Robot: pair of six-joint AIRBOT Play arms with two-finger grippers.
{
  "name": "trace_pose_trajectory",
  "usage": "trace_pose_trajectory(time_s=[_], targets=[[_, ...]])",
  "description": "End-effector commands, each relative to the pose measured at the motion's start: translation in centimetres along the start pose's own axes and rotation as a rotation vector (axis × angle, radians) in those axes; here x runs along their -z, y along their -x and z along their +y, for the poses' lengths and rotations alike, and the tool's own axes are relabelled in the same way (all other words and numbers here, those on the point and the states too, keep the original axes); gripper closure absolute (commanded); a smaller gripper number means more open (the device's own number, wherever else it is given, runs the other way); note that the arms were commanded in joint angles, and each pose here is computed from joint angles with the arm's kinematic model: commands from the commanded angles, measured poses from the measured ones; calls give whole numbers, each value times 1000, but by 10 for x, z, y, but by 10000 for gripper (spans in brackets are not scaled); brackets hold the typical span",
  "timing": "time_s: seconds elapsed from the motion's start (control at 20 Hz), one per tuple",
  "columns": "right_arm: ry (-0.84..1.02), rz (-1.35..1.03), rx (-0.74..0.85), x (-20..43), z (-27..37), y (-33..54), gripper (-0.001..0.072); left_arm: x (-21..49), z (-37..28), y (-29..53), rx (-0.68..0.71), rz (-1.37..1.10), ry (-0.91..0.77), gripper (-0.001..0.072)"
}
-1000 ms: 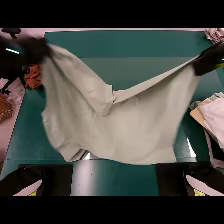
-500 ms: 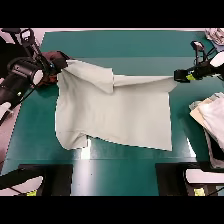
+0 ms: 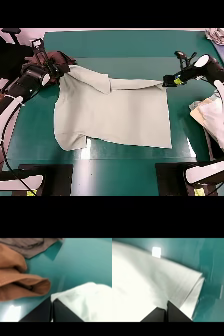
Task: Fold the shirts.
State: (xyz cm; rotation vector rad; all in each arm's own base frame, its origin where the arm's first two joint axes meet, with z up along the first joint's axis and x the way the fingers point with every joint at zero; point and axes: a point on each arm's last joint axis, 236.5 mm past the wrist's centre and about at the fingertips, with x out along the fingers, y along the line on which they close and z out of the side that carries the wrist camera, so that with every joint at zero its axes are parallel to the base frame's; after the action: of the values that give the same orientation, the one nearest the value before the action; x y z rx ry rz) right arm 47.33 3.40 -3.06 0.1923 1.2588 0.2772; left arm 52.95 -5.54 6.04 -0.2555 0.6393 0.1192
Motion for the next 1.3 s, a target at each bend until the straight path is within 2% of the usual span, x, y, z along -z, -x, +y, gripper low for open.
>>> trace_pose_trajectory(time_s=[0.0, 0.15, 0.3, 0.35, 0.4, 0.45, 0.5, 0.55, 0.6, 0.75, 0.85, 0.9, 0.95, 1.0, 1.1, 1.2, 1.25], targets=[[24, 111, 45, 23, 3, -9, 689, 24, 22, -1, -88, 101, -73, 672], [17, 165, 141, 35, -11, -8, 689, 43, 40, 4, -155, 190, -120, 672], [11, 205, 134, 45, -9, -5, 679, 52, 46, 7, -183, 229, -118, 668], [11, 227, 135, 50, -9, -2, 600, 57, 50, 9, -195, 255, -142, 498], [8, 247, 150, 55, -10, 4, 440, 62, 55, 13, -214, 285, -165, 389], [3, 247, 181, 56, -15, 15, 414, 67, 61, 19, -234, 316, -189, 381], [-8, 221, 208, 53, -19, 27, 330, 66, 65, 27, -246, 336, -224, 299], [-14, 176, 215, 46, -18, 43, 312, 61, 67, 35, -253, 339, -246, 160], [-21, 130, 221, 41, -16, 61, 299, 51, 67, 47, -254, 322, -260, 102], [-6, 39, 224, 37, -1, 110, 300, 29, 74, 98, -279, 306, -233, 104], [6, -22, 228, 41, 8, 135, 300, 52, 86, 142, -300, 440, -247, 107], [7, -45, 230, 48, 11, 142, 299, 72, 88, 159, -276, 528, -292, 239], [-9, -56, 232, 59, 12, 144, 299, 94, 91, 175, -258, 603, -308, 427], [-17, -56, 231, 73, 13, 142, 300, 113, 95, 186, -253, 659, -315, 452], [-38, -13, 227, 109, 13, 133, 295, 146, 102, 204, -240, 739, -307, 452], [-65, 36, 216, 146, 12, 123, 100, 177, 90, 223, -144, 786, -272, 452], [-101, 45, 184, 162, 14, 118, 96, 187, 80, 231, -83, 789, -240, 452]])
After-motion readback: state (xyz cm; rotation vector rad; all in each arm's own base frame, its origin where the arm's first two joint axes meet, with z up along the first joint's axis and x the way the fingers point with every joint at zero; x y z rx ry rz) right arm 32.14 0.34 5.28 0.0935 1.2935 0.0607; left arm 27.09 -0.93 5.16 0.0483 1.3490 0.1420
